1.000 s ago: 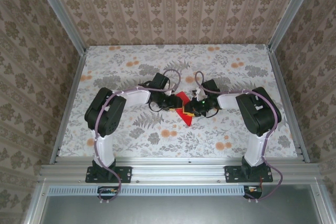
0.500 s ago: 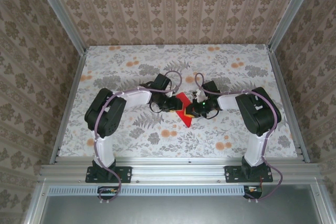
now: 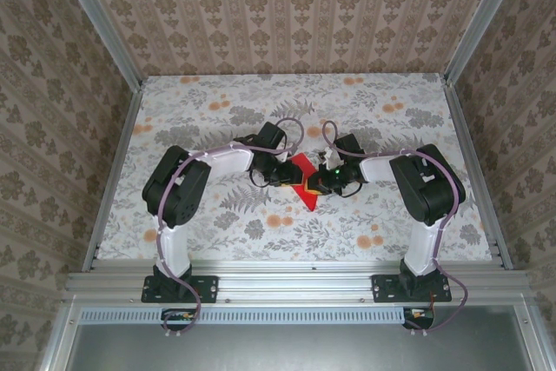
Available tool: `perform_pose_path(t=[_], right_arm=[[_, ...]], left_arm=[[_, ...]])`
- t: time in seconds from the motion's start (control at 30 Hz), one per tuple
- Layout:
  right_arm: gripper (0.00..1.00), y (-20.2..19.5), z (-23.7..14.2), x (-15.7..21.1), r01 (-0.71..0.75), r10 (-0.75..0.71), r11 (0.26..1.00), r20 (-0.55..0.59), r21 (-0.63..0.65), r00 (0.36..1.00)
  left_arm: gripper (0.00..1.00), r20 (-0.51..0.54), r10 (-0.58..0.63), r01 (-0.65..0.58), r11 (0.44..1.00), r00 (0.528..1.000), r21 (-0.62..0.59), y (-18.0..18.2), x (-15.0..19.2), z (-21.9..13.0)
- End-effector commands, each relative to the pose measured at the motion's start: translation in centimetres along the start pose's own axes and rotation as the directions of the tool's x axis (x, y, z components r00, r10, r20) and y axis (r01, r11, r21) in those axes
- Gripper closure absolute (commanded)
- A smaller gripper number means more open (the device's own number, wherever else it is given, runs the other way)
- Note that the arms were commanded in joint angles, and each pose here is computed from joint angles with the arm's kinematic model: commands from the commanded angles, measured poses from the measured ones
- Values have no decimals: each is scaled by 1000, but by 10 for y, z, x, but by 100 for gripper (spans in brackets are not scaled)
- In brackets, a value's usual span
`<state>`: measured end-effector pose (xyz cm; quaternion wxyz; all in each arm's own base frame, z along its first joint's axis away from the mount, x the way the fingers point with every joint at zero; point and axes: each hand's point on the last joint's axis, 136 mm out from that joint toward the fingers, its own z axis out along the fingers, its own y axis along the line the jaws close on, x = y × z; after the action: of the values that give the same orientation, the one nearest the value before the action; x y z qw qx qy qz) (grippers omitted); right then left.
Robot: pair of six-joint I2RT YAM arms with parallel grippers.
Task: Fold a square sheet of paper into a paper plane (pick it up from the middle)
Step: Third fold the triangle at the center of the table.
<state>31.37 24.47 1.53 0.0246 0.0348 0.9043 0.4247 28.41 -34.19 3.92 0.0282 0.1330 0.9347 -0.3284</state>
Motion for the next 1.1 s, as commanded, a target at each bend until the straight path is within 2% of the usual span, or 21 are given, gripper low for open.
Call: perform_pose_path(t=[0.0,0.37,0.8,1.0,1.07], right_arm=[[95,-13,5,13,-31,32,999,-34,42,999],[95,-12,4,12,-32,33,999,-31,38,999],[95,-12,5,12,-32,33,999,-34,37,999],[95,-11,4,11,-28,29,999,-33,34,999],[95,-10,4,11,-27,28,999,-31,34,999]], left_arm=[[68,-37,24,-26,998,999,-49,7,4,8],[69,-59,28,-30,999,998,-26,3,7,16],[78,-39,35,-34,999,999,22,-11,2,9],[83,-46,27,-27,1000,999,-8,-4,5,9],[87,-46,25,-26,1000,999,-17,-1,5,8]])
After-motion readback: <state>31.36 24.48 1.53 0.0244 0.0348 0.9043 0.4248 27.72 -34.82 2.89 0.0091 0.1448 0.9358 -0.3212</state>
